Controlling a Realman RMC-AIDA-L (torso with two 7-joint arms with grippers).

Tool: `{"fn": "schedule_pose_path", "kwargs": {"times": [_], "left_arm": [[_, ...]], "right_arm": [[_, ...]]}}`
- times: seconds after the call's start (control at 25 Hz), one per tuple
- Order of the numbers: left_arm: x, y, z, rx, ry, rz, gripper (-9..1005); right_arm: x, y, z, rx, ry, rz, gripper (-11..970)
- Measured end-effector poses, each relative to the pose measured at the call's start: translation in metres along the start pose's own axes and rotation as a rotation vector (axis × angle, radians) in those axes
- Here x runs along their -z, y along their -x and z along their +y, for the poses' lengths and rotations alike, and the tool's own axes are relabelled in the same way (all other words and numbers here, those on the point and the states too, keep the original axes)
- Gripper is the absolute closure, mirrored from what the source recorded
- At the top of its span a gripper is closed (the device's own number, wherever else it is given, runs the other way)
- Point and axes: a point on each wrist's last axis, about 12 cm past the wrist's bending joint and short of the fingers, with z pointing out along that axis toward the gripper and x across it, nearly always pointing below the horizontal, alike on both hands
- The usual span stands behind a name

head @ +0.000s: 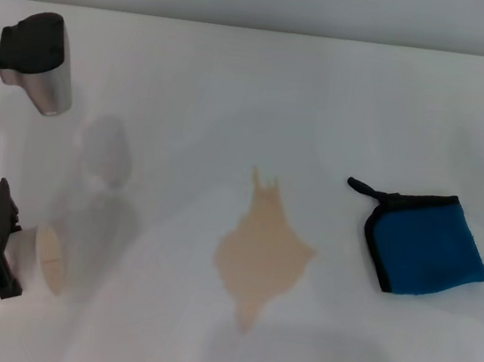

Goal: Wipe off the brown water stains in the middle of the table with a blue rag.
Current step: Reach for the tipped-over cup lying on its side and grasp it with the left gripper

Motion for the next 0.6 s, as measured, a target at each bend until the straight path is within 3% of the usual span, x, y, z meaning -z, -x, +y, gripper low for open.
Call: {"fn": "schedule_pose_path", "kwargs": {"times": [0.44, 0.6], "left_arm": [[-0.0017, 0.0012, -0.0003, -0.003, -0.006, 0.002, 120], [-0.0009, 0.0019, -0.0001, -0.005, -0.008, -0.008, 183]], "right_arm": [[0.0007, -0.0004, -0.0004, 0.0, -0.002, 0.001, 105], [0.0011, -0.0005, -0.0011, 0.0, -0.004, 0.001, 105]]}}
